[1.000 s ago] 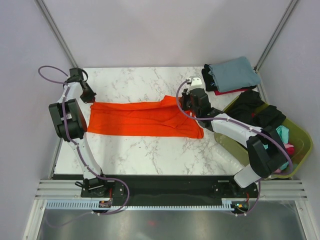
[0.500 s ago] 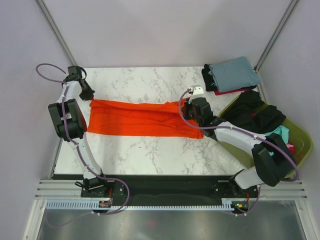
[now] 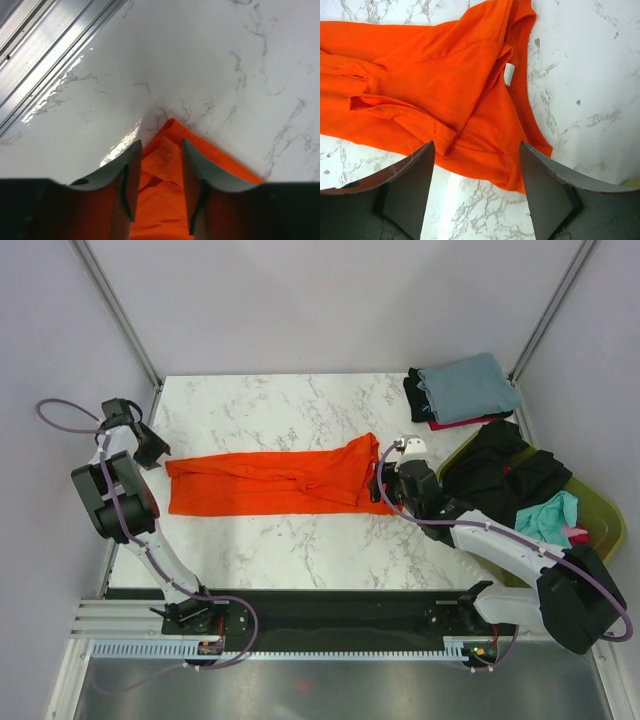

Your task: Fold and stack the t-shirts

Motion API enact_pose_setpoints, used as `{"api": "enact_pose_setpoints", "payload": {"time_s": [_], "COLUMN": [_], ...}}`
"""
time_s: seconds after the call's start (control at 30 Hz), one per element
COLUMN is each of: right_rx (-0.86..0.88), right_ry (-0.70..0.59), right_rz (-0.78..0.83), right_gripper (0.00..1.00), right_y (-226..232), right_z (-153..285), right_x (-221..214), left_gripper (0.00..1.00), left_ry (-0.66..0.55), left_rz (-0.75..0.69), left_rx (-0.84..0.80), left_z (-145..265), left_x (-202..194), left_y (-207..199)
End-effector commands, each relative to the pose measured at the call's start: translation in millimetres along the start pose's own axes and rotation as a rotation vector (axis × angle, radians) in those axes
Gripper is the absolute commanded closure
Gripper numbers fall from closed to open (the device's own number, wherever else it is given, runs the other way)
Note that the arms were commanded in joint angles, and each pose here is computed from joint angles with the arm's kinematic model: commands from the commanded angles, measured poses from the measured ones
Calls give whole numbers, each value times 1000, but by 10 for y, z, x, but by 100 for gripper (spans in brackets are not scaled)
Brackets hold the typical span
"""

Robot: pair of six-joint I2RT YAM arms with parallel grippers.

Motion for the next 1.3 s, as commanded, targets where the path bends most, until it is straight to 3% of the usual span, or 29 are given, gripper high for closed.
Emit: {"api": "enact_pose_setpoints", "payload": {"time_s": [0.0, 0.07, 0.2, 0.47, 0.6, 0.8, 0.9, 0.93, 1.1, 1.27], "right_rx": [-48, -41, 12, 174, 149, -29, -65, -81, -151, -165], "right_ry": [2, -12, 18, 54, 186, 225, 287, 318, 403, 452], "right_rz": [-48, -58, -41, -8, 43, -1, -14, -10, -26, -119], "right_gripper": [25, 26, 28, 23, 23, 24, 25, 26, 25, 24], "right_y": [-27, -1, 182, 639, 761, 554, 480, 453, 280, -16], "right_z": [97, 95, -43, -396, -622, -659, -818, -855, -1183, -1533], "right_x": [-25, 58, 170, 358, 208, 16, -89, -127, -253, -269], "left_gripper": [49, 37, 30, 30, 31, 36, 37, 37, 41, 41], "left_ry": [-136, -138, -163, -158, -170, -129, -106, -96, 17, 134], "left_rz": [15, -7, -76, -164, -190, -224, -330, -400, -483, -623], "left_rx": [-171, -216, -247, -278, -261, -240, -272, -278, -241, -93], "left_z": [383, 481, 634, 803, 817, 667, 626, 608, 419, 121], "left_x": [212, 206, 145, -130, -165, -261, -446, -592, -973, -1442], "left_y": [-322, -401, -518, -650, -631, -597, -794, -909, -1104, -1146]}}
Point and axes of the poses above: each gripper's point midway between its finger pads, its own z axis back along the fingers, its own y axis along the line the jaws close on, x = y × z, the point moved 10 cm from there along z, back along the fingers, and after that the axes turned 11 degrees about z, right-handed, at the moved point
